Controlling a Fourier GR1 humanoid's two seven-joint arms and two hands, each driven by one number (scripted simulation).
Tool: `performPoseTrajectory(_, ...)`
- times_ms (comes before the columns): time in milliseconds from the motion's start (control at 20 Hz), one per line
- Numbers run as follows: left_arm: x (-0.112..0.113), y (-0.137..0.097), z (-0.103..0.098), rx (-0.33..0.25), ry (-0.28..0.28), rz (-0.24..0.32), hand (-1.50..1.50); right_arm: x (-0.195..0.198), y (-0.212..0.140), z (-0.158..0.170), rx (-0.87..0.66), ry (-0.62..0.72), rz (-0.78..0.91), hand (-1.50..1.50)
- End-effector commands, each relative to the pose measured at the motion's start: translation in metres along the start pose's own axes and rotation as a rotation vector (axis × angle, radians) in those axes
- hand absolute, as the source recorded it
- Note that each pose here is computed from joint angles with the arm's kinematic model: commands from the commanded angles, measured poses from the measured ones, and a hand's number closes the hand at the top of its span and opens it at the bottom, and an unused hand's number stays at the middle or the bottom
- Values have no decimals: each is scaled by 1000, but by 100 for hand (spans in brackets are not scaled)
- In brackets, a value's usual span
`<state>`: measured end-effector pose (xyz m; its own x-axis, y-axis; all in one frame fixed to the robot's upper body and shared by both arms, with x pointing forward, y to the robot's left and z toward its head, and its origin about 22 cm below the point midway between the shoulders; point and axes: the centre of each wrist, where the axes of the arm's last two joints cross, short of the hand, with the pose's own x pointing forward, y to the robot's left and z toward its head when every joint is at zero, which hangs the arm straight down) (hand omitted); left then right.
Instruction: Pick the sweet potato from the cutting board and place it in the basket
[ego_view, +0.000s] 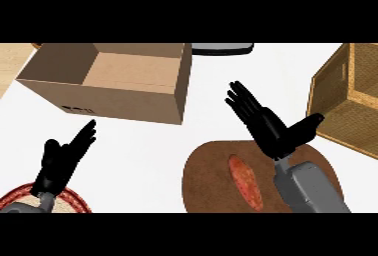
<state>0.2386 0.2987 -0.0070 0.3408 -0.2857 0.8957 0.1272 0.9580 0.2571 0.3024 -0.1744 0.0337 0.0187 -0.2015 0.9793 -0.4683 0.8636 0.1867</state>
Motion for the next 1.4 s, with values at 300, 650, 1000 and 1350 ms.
performPoseTrajectory(300, 73, 27, -11, 141, -382, -100, 0, -9, 28, 2, -157, -180, -363, 150)
performPoseTrajectory(650, 78, 24, -9, 151, -494, -153, 0, 27, 190, 40, 400, -81, 27, -150)
performPoseTrajectory(1000, 77, 30, -3, 149, -473, -150, 0, 101, 134, 0, 225, -94, 755, -150)
performPoseTrajectory(1350, 91, 29, -7, 131, -516, -166, 0, 159, 131, -11, 533, 156, 1323, -150)
